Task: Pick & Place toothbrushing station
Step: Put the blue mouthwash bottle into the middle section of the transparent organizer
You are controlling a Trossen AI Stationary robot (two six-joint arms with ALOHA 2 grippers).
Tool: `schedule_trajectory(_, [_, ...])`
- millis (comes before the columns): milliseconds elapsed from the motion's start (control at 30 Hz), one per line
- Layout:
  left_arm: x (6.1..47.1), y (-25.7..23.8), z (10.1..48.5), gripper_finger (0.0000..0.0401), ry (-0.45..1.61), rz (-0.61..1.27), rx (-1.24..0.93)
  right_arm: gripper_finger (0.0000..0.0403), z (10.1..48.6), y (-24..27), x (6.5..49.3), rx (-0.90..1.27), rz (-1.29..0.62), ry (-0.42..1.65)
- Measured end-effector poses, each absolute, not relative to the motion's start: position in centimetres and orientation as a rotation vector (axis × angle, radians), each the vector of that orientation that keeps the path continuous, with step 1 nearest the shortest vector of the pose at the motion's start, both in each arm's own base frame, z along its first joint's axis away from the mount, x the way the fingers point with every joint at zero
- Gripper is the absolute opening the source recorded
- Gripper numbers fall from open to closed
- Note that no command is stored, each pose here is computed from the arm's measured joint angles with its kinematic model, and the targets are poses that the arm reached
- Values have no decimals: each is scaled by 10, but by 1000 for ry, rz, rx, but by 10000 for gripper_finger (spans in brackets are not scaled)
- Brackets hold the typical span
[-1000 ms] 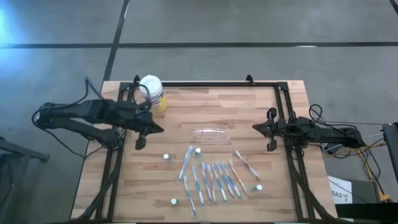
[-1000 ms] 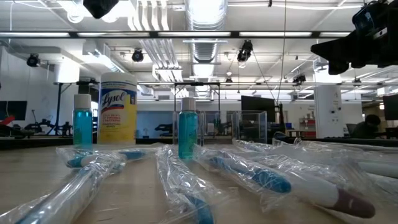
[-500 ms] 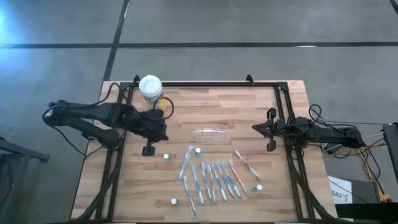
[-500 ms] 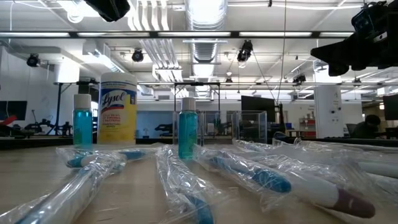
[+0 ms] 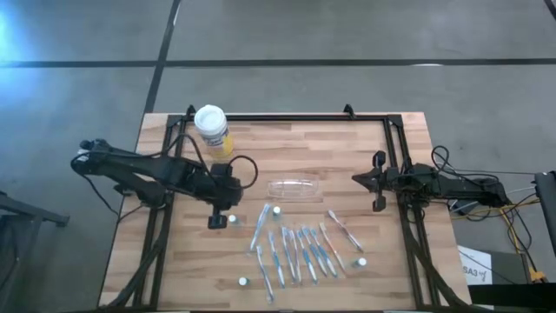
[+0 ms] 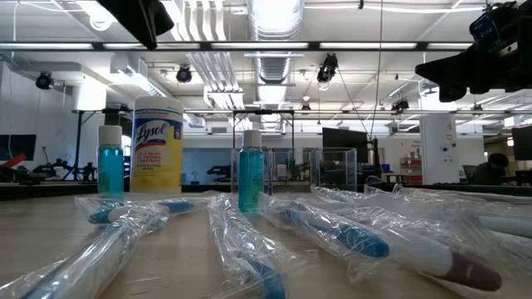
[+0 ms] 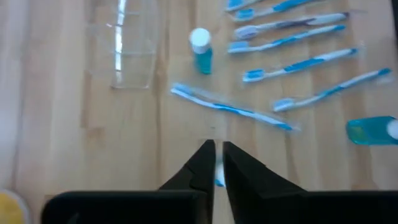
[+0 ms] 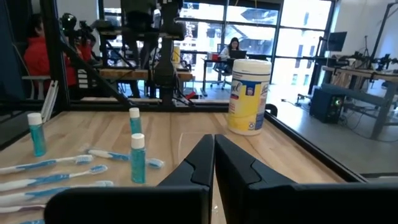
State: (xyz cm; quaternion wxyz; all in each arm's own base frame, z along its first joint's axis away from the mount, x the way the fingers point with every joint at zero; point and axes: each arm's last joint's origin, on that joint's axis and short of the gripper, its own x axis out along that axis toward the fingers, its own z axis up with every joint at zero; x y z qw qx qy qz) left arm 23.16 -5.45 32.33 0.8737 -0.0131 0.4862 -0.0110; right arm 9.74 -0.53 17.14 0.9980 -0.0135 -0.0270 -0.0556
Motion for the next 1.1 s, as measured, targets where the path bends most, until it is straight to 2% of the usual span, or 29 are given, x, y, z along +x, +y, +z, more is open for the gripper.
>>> schedule_trajectory(300, [236,-73,314,160,1054,-121,63,8,171,-5,97,-25,-111,-54])
schedule_trajectory(433, [239,-79,309,190,1073,-159,119,8,171,-5,97,-28,-111,-54])
schedule_trajectory(1100, [258,-87,275,197,1244,-209,240,8,171,-5,97,-32,-111,-46])
